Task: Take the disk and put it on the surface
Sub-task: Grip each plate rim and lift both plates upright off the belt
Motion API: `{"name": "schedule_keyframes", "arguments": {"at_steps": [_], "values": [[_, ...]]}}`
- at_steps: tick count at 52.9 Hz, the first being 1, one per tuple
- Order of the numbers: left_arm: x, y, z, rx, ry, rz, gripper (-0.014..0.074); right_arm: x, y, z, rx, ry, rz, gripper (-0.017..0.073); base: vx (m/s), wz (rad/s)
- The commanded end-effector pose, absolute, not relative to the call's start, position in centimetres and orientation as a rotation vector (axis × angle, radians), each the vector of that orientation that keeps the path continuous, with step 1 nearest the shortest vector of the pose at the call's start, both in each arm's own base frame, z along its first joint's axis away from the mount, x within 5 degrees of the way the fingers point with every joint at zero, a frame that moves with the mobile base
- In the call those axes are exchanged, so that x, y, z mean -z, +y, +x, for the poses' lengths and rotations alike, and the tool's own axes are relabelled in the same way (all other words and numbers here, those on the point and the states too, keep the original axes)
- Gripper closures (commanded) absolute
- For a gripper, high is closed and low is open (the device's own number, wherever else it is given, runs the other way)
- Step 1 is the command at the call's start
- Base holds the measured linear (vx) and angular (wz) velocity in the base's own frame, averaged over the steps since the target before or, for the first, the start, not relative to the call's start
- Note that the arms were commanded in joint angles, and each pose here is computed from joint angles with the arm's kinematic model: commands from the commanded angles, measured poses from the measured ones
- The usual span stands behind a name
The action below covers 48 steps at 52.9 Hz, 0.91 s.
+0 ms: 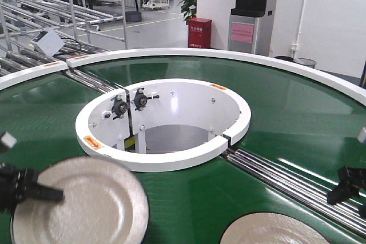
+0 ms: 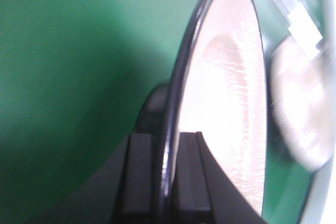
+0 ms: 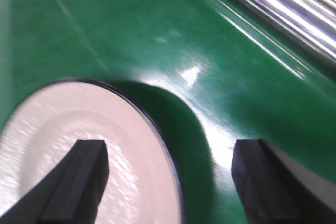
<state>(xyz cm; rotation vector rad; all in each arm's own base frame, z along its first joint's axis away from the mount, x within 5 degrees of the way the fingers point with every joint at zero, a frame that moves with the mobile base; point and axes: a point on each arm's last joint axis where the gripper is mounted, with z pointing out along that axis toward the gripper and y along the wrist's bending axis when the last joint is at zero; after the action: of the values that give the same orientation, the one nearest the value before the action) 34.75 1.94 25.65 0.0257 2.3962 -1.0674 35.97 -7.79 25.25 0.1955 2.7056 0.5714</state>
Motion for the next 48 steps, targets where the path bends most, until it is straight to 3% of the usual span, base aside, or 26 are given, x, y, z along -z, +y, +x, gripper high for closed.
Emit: {"name": "schedule_keyframes", "arguments": {"at_steps": [1,15,32,48], "values": [[-31.2,0.9,34.5,1.192,2.170,0.039,0.0603,-26.3,-8.0,36.2,-0.559,2.674,0.151,0.0020,0.00,0.00],[-31.8,0.9,34.5,1.188,2.155,0.055,0.0603,-22.2,-7.9,37.6,-0.705,2.740,0.152,0.0020,0.00,0.00],[-31.8,1.1,34.7,1.168,2.151,0.039,0.0603,-20.8,-7.0,38.1,-0.875,2.729,0.141,0.0020,0.00,0.00],[-31.8,1.1,34.7,1.161,2.150,0.035,0.0603,-19.1,-2.4,39.0,-0.908,2.803,-0.052,0.0022,0.00,0.00]]}}
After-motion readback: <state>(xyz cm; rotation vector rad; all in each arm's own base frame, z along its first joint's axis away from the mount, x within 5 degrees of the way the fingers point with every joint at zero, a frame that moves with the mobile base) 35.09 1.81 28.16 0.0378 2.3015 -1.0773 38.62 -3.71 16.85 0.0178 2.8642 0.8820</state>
